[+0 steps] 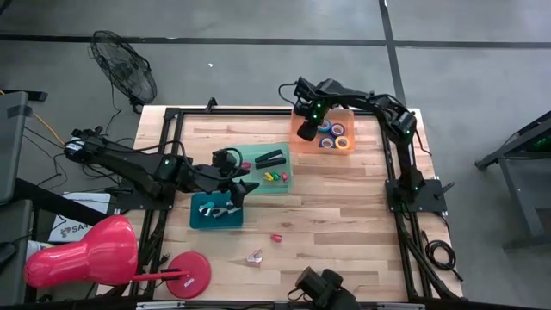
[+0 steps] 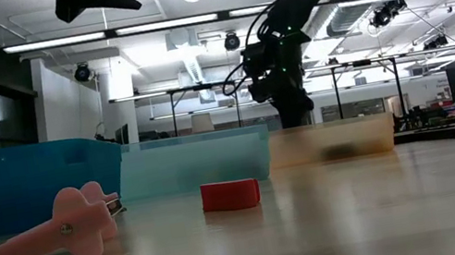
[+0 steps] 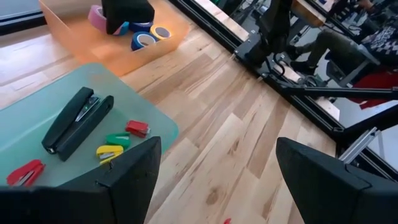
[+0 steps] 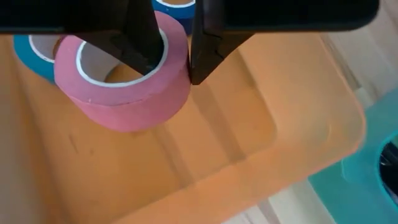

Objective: Pick and place Stapler, Stapler remover, tape
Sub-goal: Put the pink tape in the orange bin, then put the pink staple remover in the blue bin

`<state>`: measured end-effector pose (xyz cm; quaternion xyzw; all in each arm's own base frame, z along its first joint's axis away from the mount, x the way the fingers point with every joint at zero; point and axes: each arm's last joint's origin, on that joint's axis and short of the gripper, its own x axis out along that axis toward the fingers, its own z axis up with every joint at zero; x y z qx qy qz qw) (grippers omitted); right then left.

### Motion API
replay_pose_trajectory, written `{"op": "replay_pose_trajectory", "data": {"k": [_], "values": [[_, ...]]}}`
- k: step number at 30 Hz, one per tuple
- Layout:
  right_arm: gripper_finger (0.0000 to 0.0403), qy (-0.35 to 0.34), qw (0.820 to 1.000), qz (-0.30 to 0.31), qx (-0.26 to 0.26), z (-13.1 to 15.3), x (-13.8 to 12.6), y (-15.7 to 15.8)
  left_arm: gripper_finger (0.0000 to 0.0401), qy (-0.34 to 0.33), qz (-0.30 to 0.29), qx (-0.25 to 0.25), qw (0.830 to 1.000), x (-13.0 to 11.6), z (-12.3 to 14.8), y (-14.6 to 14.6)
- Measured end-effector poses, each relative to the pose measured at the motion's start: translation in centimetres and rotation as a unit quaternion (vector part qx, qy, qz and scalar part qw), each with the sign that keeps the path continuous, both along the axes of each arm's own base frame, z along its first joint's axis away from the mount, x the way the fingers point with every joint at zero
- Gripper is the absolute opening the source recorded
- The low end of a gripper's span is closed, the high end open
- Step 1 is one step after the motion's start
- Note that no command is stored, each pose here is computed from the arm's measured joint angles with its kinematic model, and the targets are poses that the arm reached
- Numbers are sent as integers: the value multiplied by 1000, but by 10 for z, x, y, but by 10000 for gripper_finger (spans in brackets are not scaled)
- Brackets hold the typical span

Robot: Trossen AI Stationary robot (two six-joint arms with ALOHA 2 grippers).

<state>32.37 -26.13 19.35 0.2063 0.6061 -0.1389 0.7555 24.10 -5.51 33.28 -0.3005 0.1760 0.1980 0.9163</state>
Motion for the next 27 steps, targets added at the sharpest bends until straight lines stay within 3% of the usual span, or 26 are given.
{"op": "replay_pose_trajectory", "data": {"k": [7, 19, 27], "values": [[72, 2, 1000, -2, 13, 0, -1, 2, 311, 2, -15, -8, 1000, 0, 0, -1], [214, 34, 999, -28, 11, 3, -6, 5, 311, 61, -69, -15, 996, -4, -9, -3], [228, 47, 998, -47, -14, 39, -15, 24, 311, 130, -121, -40, 983, -12, -18, -5]]}}
